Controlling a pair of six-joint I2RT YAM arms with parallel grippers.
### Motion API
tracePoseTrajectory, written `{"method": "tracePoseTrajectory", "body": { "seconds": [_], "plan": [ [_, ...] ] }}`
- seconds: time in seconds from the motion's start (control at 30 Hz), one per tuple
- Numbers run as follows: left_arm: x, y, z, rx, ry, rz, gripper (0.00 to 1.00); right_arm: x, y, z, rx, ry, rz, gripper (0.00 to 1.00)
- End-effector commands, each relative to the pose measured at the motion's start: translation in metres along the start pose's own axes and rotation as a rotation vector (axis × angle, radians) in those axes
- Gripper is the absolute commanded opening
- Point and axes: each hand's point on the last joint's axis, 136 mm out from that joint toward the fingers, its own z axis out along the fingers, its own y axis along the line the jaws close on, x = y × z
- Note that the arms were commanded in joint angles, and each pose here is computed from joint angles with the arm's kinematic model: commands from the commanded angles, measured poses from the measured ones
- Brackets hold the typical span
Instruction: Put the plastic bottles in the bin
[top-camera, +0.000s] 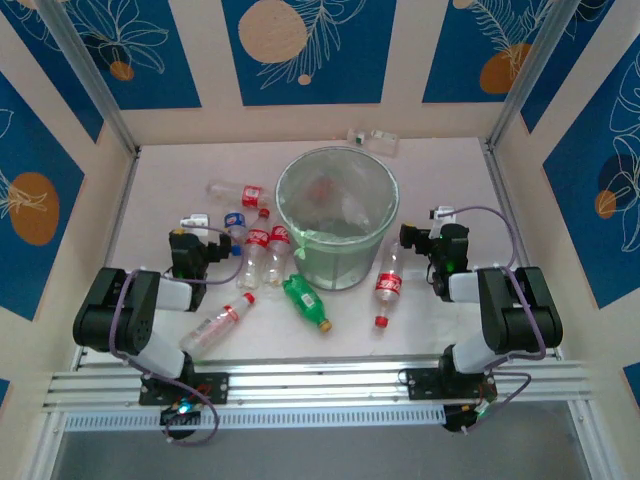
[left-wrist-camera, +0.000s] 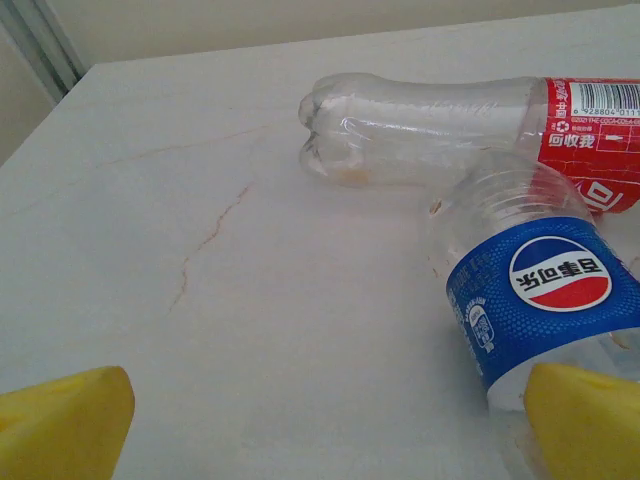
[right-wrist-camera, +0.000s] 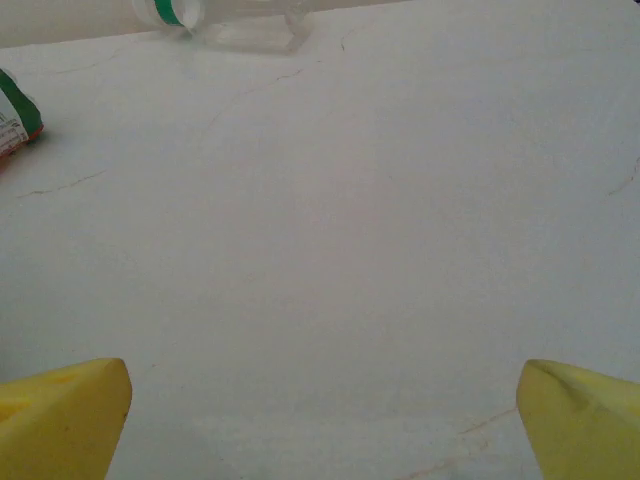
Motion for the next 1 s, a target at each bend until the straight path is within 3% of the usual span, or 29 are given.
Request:
{"method": "tracePoseTrajectory", "body": {
  "seconds": [0.0, 0.87, 0.97],
  "plan": [
    [-0.012, 0.001, 0.004, 0.007, -0.038, 0.003, 1.00, -0.017, 0.000, 0.004, 0.010, -0.055, 0.004, 0.99],
    [-0.013, -0.003, 0.005, 0.033, -0.034, 0.008, 0.97, -0.017, 0.000, 0.004, -0.008, -0.050, 0.016, 0.99],
    [-0.027, 0.003, 0.005, 0.008, 0.046, 0.014, 0.99, -0.025, -0.003, 0.003, -0.010, -0.025, 0.040, 0.98]
  ]
}}
